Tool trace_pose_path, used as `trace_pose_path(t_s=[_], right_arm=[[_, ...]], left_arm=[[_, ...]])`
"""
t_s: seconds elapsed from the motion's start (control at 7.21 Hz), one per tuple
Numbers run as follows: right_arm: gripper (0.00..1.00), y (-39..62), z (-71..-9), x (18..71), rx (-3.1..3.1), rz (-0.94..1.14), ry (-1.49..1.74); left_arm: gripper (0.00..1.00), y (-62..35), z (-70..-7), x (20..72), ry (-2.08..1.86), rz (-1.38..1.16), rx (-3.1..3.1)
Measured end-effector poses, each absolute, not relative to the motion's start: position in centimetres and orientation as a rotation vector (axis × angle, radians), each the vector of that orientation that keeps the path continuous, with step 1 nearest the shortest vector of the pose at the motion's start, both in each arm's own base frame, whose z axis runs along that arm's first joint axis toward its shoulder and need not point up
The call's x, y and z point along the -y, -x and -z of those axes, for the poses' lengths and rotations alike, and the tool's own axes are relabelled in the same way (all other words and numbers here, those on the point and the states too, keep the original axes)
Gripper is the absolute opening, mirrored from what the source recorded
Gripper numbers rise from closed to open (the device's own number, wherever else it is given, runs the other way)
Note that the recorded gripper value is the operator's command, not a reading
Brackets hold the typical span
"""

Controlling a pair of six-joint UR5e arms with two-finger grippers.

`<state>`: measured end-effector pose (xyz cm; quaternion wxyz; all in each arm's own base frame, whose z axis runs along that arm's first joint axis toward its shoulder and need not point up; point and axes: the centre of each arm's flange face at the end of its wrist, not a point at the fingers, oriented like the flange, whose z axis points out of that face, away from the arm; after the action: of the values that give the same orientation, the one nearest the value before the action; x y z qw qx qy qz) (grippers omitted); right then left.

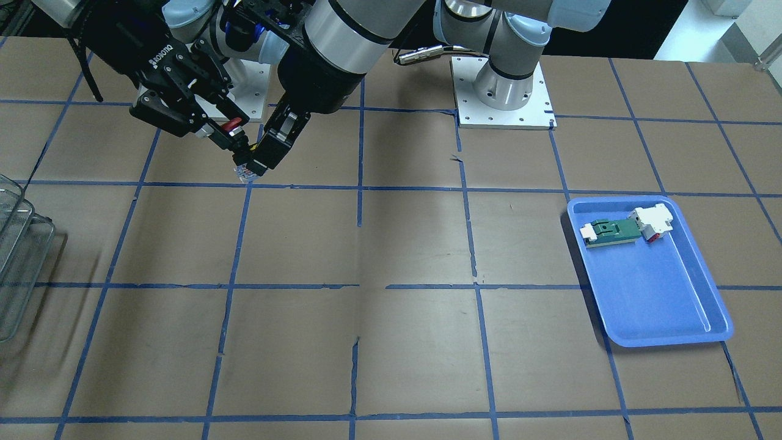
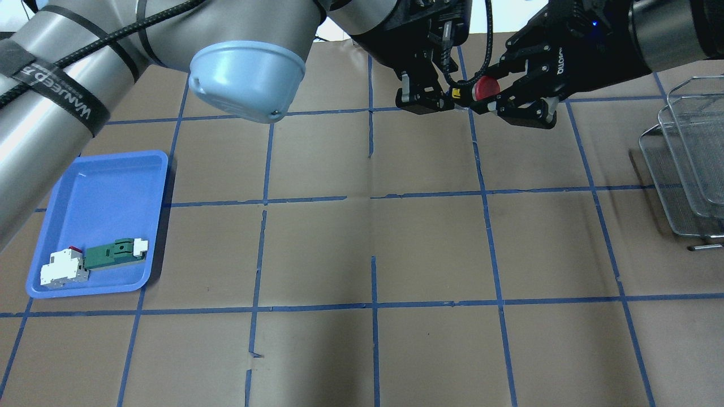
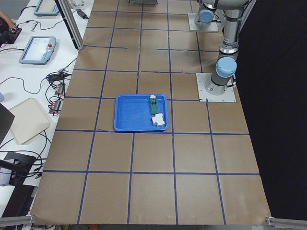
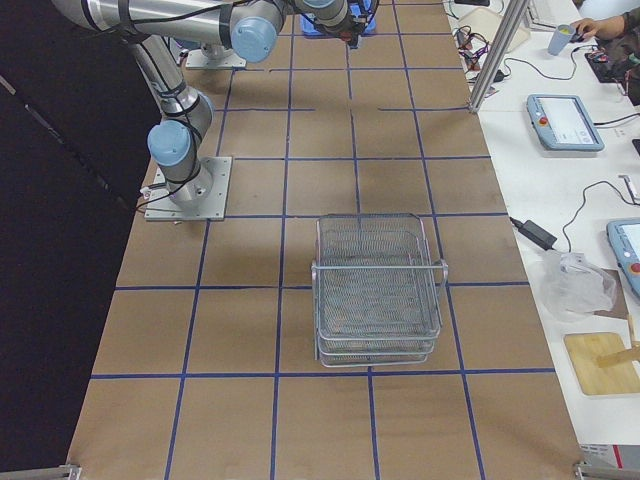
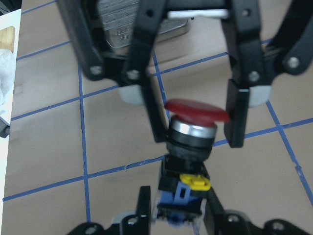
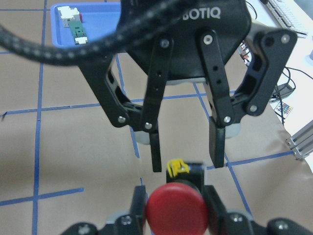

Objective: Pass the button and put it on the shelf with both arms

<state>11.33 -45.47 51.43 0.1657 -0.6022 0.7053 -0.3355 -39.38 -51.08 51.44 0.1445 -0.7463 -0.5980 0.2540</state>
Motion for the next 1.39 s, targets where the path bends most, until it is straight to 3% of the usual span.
trace_pose_path(t_s=[0.28, 0.69, 1.11, 1.39], right_arm=[[0.00, -11.4, -51.6, 45.3, -2.009, 0.960, 1.719], [0.00, -10.6, -51.1, 45.6, -2.042, 0.928, 1.758], [0.00, -4.1, -48.6, 47.0, -2.253, 0.757, 1.803], [0.00, 0.6, -45.8, 48.3, -2.372, 0.560, 1.844]], left_arm=[[1.00, 38.6, -52.7, 50.5, 2.107, -0.698, 1.802], [1.00, 32.7, -52.1, 51.0, 1.976, -0.423, 2.168], [1.00, 25.0, -50.6, 53.3, 1.801, -0.159, 2.641], [1.00, 20.5, -51.0, 54.0, 1.479, -0.093, 2.914]])
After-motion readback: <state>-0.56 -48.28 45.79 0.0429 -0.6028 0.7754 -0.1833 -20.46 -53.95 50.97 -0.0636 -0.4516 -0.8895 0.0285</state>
